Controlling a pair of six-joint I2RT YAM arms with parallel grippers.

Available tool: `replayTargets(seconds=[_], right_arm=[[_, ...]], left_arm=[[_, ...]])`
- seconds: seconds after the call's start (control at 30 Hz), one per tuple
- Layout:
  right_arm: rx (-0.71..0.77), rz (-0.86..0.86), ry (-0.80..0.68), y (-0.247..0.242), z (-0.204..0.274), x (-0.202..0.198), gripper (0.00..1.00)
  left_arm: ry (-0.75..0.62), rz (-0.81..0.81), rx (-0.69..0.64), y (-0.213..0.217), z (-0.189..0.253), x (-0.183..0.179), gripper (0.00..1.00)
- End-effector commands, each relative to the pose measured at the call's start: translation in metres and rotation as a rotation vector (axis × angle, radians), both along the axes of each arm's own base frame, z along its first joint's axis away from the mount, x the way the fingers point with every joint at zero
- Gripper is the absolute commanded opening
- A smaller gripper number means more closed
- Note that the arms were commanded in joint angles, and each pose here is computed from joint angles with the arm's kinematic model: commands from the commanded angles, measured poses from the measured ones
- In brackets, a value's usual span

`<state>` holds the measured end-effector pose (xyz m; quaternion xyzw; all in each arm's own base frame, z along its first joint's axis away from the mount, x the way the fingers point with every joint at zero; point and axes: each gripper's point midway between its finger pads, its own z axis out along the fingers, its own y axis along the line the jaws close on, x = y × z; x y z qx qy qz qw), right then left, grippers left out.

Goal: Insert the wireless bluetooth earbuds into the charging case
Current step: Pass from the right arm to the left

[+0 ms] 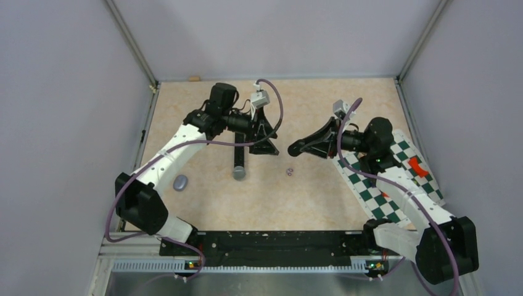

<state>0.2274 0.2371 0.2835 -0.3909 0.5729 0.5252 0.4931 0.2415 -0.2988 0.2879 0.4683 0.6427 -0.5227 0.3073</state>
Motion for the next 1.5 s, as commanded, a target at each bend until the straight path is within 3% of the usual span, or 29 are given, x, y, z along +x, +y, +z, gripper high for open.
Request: replayTargets(seconds=[0.0,0.7,1.13,1.33,1.47], right_arm=[[0.076,-0.072,-0.087,-0.008,0.024,0.006,0.00],[-0.008,0.166,0.044,0.009,-0.004,-0.017,0.00],[-0.056,0.214,0.069,0.019,-0.020,-0.020,0.00],[-0.053,0.211,0.064,0.020,-0.019,-0.020,0.00],[-0.046,0.205,0.064,0.020,-0.018,-0.019,0.00]], left_arm=[[0.014,0.043,-0.083,-0.006,0.003,0.002,0.90],[-0.033,-0.122,0.051,-0.039,-0.022,-0.032,0.84],[-0.030,-0.138,0.064,-0.045,-0.029,-0.035,0.50],[-0.017,-0.155,0.065,-0.047,-0.032,-0.038,0.46],[-0.008,-0.166,0.064,-0.048,-0.033,-0.041,0.38]])
